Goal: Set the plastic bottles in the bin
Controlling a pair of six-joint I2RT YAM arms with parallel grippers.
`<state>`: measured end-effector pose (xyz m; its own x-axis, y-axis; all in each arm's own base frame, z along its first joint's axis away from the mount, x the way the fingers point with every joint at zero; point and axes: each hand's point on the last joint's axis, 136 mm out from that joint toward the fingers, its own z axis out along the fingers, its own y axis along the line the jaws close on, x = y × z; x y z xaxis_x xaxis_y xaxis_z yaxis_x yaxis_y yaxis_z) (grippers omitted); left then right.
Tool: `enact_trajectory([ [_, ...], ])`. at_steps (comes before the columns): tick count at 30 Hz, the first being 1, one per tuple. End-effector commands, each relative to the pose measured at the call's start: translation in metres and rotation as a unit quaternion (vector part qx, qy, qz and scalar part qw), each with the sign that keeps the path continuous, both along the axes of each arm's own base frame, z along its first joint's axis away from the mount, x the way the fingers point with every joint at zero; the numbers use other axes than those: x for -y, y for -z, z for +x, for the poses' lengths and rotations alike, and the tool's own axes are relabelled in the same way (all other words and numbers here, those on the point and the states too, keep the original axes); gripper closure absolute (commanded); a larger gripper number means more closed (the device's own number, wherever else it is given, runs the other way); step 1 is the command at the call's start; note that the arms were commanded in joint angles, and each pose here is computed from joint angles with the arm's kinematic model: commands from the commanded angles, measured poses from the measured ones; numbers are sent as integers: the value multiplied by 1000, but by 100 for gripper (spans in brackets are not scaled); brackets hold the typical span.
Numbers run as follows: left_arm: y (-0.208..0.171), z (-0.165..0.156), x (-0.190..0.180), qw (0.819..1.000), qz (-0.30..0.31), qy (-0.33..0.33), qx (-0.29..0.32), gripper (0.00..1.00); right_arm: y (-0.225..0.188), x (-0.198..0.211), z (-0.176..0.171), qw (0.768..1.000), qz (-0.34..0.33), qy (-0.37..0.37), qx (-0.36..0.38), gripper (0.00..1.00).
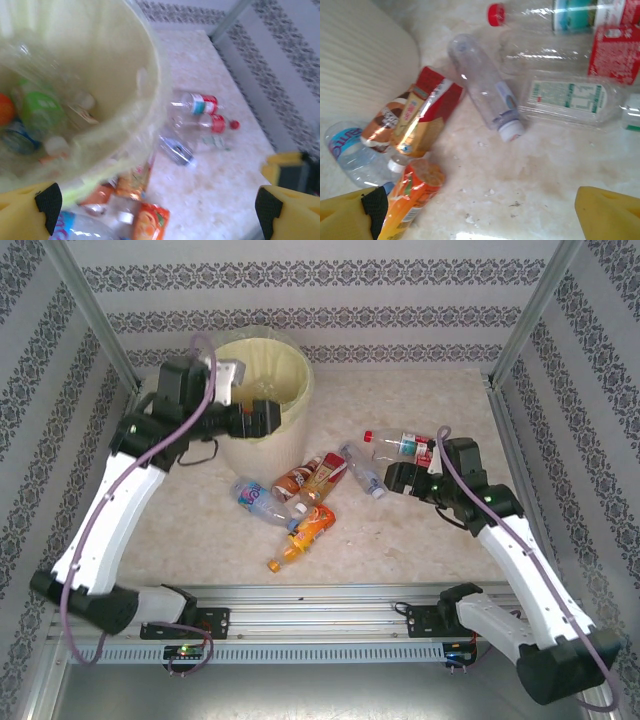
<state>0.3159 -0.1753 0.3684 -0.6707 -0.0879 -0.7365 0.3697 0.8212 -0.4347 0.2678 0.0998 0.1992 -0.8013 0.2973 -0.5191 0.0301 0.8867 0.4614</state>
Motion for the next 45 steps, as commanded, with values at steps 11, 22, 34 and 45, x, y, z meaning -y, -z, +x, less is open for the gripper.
enact_trajectory([
  [11, 27, -90, 68, 975, -184, 119, 36, 0, 47, 28, 66, 999, -47, -1, -23, 2],
  [22, 68, -80, 97, 977, -175, 116, 37, 0, 86, 52, 96, 995, -74, -10, -69, 2],
  [34, 83, -84, 110, 977, -169, 129, 26, 0, 114, 36, 75, 986, -100, -40, -127, 2],
  [45, 95, -85, 115, 975, -175, 133, 13, 0, 106, 12, 23, 979, -105, -66, -162, 4],
])
